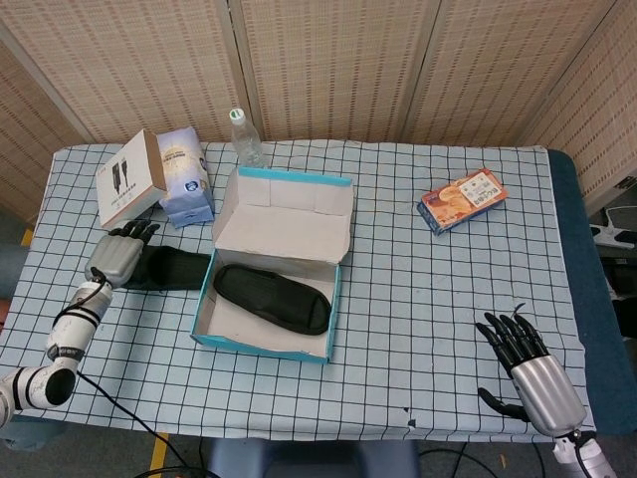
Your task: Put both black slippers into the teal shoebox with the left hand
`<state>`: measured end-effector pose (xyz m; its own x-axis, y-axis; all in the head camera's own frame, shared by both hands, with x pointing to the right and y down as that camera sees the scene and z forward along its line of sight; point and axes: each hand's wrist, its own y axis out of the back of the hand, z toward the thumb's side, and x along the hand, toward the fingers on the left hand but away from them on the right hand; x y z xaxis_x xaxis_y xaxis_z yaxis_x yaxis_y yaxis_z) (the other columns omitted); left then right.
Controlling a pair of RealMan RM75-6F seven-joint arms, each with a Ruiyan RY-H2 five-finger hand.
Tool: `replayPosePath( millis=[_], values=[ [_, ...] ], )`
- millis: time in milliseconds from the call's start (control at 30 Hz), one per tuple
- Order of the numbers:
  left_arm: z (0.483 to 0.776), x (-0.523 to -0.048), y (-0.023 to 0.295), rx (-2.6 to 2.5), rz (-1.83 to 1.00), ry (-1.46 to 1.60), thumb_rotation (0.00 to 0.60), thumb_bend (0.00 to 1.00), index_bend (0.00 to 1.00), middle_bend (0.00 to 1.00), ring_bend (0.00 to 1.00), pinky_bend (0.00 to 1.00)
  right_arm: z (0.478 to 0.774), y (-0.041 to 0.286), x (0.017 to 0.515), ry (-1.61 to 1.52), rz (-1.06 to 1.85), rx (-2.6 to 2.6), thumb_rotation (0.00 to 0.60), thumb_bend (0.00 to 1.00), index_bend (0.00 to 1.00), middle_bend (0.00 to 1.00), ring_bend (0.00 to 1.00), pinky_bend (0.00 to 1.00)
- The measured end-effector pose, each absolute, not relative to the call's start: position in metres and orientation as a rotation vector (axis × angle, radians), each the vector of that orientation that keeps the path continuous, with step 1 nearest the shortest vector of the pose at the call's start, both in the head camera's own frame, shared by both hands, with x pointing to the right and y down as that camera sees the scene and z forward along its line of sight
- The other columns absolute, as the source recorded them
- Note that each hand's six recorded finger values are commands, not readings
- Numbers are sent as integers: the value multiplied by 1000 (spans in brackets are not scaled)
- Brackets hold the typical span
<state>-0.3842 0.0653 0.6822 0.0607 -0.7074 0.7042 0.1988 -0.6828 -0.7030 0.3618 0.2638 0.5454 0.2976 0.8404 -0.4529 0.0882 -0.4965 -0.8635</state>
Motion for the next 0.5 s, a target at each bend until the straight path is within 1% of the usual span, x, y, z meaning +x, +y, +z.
replayPosePath(
  millis=[133,267,500],
  values=[
    [695,-391,75,-1640,-1771,460,571,325,0,0,0,163,546,264,362,-830,1260,-1817,524,154,0,0,0,0],
    [705,-386,83,-1679,-1804,471,565,327,0,0,0,165,547,263,361,-827,1258,-1821,524,154,0,0,0,0],
    [725,-339,96,-1774,-1706,437,560,317,0,0,0,165,545,262,361,-836,1246,-1822,524,153,0,0,0,0]
  ],
)
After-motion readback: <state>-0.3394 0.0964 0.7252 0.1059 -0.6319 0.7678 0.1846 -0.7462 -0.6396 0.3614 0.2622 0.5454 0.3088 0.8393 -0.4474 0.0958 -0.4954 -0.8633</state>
